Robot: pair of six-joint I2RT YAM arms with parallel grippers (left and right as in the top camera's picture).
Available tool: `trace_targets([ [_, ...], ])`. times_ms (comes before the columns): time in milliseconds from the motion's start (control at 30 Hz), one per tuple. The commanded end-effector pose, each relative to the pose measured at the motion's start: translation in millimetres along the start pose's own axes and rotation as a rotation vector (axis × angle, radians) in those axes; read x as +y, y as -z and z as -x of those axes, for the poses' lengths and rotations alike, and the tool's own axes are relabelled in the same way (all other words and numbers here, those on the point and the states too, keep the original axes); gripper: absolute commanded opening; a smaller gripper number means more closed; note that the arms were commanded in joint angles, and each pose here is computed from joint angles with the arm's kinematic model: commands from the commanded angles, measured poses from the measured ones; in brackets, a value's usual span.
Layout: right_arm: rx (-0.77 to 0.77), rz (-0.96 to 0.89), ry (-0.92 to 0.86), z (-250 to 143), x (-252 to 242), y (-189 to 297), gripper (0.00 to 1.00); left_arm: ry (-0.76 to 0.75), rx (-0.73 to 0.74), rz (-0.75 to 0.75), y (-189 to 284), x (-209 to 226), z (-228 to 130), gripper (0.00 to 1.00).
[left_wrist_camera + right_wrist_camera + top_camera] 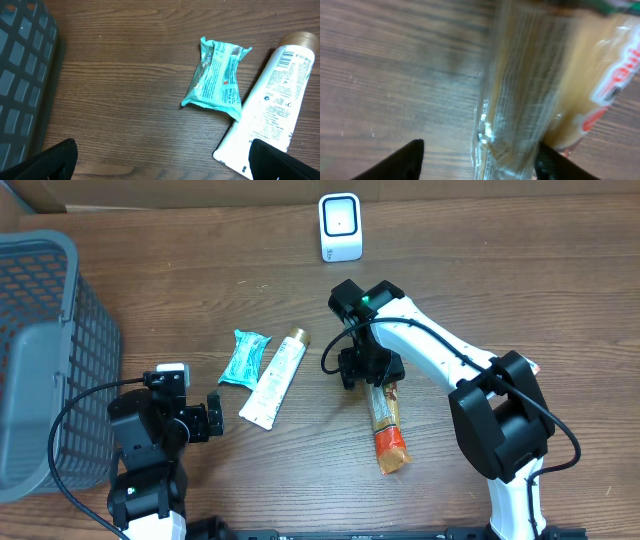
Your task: Scan the item barcode
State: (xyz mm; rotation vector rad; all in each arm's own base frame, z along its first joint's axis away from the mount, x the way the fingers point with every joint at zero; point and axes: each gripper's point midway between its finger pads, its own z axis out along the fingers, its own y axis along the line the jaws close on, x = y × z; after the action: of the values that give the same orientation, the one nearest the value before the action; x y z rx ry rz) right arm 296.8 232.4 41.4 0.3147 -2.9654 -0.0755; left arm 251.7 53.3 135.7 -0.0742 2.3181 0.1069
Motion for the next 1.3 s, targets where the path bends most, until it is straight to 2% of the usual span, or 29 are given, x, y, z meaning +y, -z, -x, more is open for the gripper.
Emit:
trace_targets([
  [0, 0.017, 0.045, 0.039, 2.1, 3.9, 0.3, 0.8, -0.015, -0.001, -0.011, -0.8, -1.1, -0.4, 1.0],
  [133, 0.024, 0.026, -0.005, 7.2, -20.3, 2.8, 0.85, -0.015, -0.001, -0.01, -0.8, -1.0, -0.4, 1.0],
  [433, 0.047, 0.052, -0.096, 14.4, -65.8, 8.6, 0.86, -0.015, -0.001, -0.011, -0.8, -1.1, -0.4, 1.0],
  [633, 0.064, 0.201, -0.062, 16.4, -74.6, 11.7, 0.86, -0.015, -0.001, -0.011, -0.8, -1.1, -0.4, 1.0],
  [800, 0.066, 0.454, 0.05, 10.9, -49.2, 6.0, 0.86, -0.015, -0.001, -0.011, -0.8, -1.1, -0.3, 1.0],
  [933, 0.071, 0.489, 0.05, 4.6, -42.4, -16.1, 0.83, -0.015, -0.001, -0.011, -0.8, -1.1, -0.4, 1.0],
  [1033, 0.072, 0.487, 0.057, -1.4, -40.3, -34.8, 0.74, -0.015, -0.001, -0.01, -0.8, -1.0, -0.3, 1.0],
  [1133, 0.062, 0.487, 0.054, -3.6, -41.2, -47.9, 0.48, -0.015, -0.001, -0.01, -0.8, -1.0, -0.3, 1.0],
  [1267, 0.06, 0.489, 0.033, -2.4, -43.5, -49.1, 0.17, -0.015, -0.001, -0.01, -0.8, -1.0, -0.3, 1.0],
])
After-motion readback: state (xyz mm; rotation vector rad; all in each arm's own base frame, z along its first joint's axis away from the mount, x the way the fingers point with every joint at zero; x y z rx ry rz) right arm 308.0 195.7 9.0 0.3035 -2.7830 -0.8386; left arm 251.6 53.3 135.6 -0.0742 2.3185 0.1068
